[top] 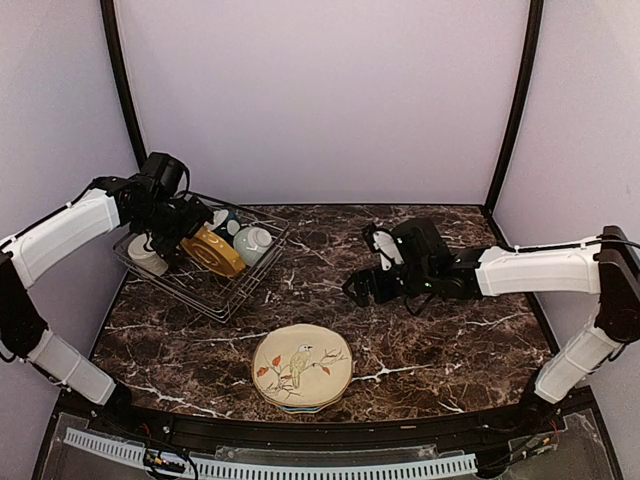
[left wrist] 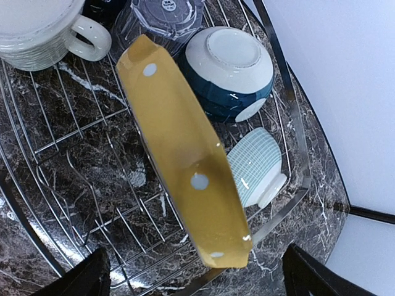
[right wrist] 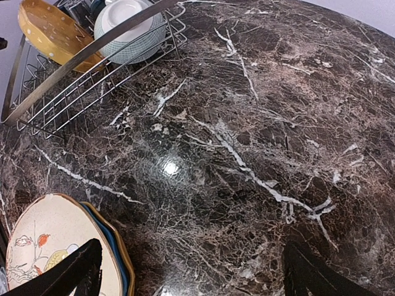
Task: Unload the mixed dishes from the dish rack
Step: Grab the plate from the dish rack.
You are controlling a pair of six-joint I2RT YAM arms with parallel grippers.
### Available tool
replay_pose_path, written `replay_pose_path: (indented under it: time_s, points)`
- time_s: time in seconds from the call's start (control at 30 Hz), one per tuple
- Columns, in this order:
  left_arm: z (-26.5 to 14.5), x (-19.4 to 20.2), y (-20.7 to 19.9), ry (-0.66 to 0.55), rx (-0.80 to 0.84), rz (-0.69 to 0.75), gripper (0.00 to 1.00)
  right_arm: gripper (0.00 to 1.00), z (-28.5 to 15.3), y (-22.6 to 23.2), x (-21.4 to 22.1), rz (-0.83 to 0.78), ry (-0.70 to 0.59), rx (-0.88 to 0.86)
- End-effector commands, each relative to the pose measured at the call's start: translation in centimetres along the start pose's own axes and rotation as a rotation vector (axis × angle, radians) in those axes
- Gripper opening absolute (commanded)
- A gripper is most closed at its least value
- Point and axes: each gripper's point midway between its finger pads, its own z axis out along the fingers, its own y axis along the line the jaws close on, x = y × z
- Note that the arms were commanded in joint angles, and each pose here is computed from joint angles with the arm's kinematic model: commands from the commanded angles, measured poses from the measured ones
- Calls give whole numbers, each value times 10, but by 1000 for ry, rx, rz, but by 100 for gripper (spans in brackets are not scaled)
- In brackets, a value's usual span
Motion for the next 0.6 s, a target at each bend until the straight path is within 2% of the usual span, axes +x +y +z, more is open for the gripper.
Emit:
replay_pose_path:
  time_s: [0.0,0.07,0.1,0.17,0.37,0.57]
  points:
    - [10,-2,1,-14,-68,-102,95,99,5,-5,13,12,29,11]
    - [16,-5,-4,-23,-73,-115,89,99,6,-8,19,14,35,17]
    - [16,-7,-6,-31,-76,-129,79,99,7,-8,22,16,37,17]
    - [20,-10,-7,-43,-94,-154,69,99,8,-8,27,21,40,10]
    - [23,-22,-16,-91,-117,-172,64,99,11,-11,40,25,67,6]
    - [38,-18,-19,-60,-140,-195,56,99,12,-11,40,37,51,1]
